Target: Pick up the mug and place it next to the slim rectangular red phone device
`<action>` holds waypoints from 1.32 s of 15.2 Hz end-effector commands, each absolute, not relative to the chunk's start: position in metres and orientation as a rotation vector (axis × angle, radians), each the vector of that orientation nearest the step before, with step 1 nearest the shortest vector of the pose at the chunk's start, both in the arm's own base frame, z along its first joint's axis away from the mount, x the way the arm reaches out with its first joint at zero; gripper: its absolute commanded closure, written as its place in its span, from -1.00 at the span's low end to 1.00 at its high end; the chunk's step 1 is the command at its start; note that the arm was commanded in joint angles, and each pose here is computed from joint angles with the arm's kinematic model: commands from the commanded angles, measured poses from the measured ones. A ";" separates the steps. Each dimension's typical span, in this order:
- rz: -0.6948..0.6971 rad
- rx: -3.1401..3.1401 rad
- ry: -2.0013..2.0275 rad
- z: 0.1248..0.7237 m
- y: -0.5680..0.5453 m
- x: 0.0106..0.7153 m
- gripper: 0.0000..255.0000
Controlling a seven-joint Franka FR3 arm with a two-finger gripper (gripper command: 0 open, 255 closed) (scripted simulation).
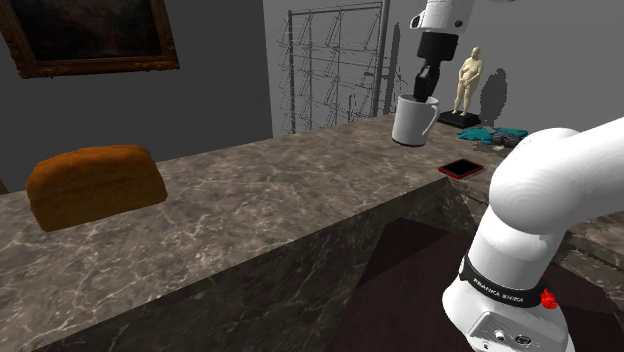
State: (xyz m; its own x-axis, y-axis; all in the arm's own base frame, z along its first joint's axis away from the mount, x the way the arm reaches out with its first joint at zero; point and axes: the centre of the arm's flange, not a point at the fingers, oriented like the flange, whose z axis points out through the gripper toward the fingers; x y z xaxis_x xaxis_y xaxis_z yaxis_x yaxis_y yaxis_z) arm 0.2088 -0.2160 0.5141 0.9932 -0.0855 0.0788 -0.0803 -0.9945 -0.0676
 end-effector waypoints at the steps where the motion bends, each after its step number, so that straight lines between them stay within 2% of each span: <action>1: -0.126 -3.072 0.126 0.516 -0.227 0.185 1.00; 20: -0.126 -3.072 0.126 0.516 -0.356 -0.030 1.00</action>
